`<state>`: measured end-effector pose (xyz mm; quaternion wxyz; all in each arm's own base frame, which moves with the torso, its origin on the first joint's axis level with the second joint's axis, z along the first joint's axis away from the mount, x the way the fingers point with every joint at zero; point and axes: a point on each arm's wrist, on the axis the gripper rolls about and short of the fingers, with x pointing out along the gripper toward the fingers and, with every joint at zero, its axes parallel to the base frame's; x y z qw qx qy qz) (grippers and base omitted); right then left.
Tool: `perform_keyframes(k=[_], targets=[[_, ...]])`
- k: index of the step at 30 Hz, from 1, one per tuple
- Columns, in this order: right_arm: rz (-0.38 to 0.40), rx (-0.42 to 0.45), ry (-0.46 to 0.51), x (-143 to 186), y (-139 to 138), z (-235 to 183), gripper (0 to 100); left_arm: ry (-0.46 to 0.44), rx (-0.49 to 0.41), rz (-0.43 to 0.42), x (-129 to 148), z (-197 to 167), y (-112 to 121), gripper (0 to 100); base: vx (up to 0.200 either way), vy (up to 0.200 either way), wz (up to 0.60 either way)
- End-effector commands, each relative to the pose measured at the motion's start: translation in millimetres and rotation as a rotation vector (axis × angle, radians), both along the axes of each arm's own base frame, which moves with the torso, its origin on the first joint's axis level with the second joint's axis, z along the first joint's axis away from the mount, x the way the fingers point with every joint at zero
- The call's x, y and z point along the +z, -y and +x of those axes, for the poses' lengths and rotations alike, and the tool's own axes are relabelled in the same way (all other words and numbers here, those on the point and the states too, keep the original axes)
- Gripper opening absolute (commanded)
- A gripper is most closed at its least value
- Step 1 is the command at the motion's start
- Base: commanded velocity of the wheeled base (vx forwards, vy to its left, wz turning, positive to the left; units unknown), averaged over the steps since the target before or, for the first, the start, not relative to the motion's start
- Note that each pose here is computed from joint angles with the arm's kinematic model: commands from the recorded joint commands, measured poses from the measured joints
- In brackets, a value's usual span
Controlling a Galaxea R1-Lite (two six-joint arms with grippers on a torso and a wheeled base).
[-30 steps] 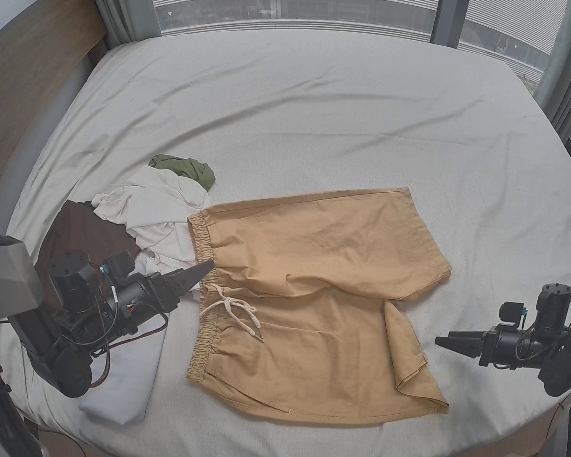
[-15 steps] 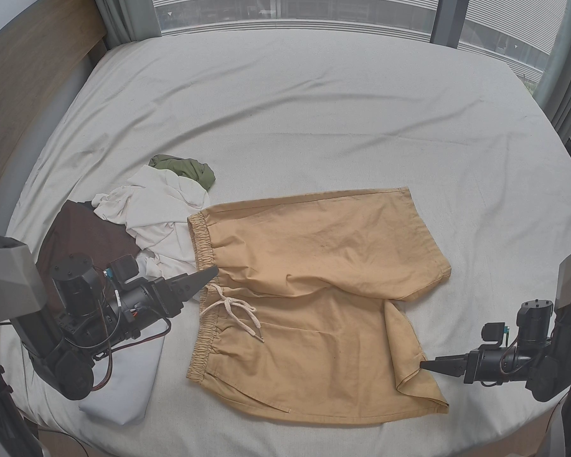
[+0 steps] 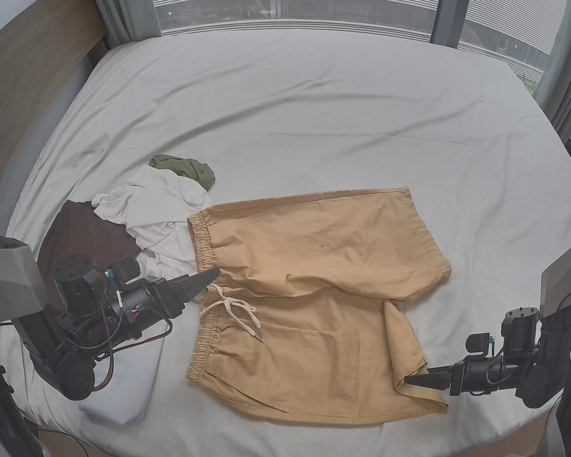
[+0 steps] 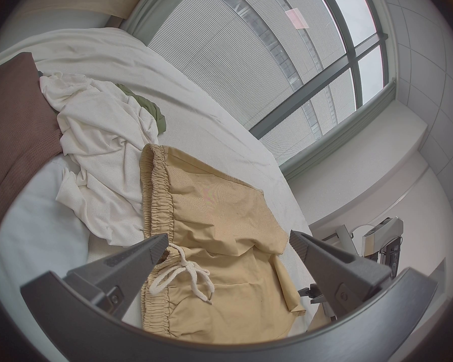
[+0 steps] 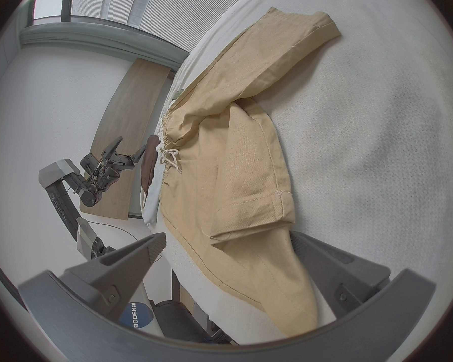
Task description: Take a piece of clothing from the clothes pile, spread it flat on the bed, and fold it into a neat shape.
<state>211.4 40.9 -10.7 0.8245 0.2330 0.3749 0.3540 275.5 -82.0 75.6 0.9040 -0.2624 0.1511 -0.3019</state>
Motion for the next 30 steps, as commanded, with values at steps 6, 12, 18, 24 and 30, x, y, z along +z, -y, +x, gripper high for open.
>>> perform_keyframes(k=[6, 12, 18, 24, 30], targets=[[0.019, -0.009, 0.068, 16, 0, 3, 100, -0.007, -0.007, 0.002, -3, 0, 2, 100, 0.0, 0.0, 0.0], [0.05, -0.03, 0.089, 27, 0, 4, 100, -0.016, -0.013, 0.005, -5, 0, 4, 100, 0.0, 0.0, 0.0], [0.051, -0.035, 0.095, 26, 1, 8, 100, -0.014, -0.019, 0.004, -5, 0, 6, 100, 0.0, 0.0, 0.0], [0.05, -0.04, 0.099, 26, 2, 10, 0, -0.014, -0.02, 0.004, -5, 0, 6, 100, 0.0, 0.0, 0.0], [0.046, -0.049, 0.097, 25, 4, 10, 0, -0.014, -0.02, 0.004, -5, 0, 6, 100, 0.0, 0.0, 0.0]])
